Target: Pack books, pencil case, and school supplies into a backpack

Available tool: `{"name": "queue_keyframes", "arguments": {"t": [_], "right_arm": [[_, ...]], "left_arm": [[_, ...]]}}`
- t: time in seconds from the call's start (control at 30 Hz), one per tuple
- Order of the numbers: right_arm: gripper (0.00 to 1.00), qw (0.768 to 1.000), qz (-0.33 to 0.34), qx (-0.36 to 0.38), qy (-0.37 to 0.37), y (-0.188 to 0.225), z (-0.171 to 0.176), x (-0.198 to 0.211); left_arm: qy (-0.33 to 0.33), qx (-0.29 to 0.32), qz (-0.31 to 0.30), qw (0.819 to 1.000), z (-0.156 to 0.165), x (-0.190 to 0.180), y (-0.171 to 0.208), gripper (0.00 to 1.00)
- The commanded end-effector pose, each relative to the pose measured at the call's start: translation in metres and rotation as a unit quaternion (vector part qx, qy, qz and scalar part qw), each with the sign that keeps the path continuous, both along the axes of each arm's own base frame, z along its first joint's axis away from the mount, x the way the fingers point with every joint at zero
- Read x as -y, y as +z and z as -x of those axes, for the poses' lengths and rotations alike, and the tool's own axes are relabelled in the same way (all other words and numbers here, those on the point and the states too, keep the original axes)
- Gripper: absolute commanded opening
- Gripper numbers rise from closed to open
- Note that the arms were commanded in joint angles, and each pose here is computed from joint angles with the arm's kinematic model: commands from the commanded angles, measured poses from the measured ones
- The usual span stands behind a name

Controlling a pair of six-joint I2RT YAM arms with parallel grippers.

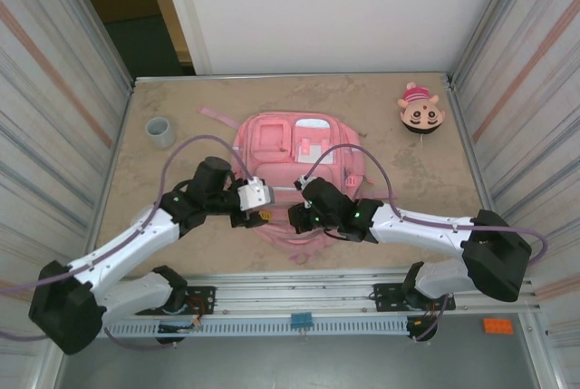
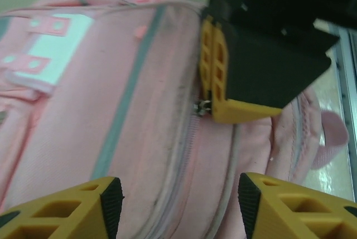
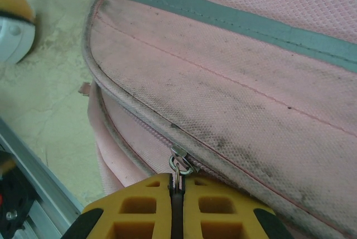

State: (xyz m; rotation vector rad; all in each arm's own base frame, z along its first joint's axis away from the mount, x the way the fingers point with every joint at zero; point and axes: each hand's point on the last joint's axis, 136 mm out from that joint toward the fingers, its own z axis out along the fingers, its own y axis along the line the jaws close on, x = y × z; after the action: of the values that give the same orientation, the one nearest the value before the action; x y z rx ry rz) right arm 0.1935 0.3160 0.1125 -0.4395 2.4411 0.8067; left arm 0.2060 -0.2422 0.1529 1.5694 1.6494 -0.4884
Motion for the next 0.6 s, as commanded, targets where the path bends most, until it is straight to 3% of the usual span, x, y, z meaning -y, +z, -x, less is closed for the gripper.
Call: {"name": "queue_keyframes", "arguments": {"t": [0.0, 0.4, 0.57], "right_arm": [[0.00, 0.999, -0.032, 0.014, 0.014, 0.019, -0.004, -0.014], [0.00, 0.999, -0.030, 0.014, 0.015, 0.018, -0.004, -0.010], [0.00, 0.999, -0.033, 0.014, 0.007, 0.019, -0.004, -0.002]], "left_arm": [[-0.032, 0.064, -0.034, 0.997, -0.017, 0.007, 0.000, 0.58], [-0.001, 0.104, -0.101, 0.989, -0.055, 0.008, -0.030, 0.49], [-0.010, 0.100, -0.140, 0.985, -0.054, -0.001, -0.041, 0.31]]}}
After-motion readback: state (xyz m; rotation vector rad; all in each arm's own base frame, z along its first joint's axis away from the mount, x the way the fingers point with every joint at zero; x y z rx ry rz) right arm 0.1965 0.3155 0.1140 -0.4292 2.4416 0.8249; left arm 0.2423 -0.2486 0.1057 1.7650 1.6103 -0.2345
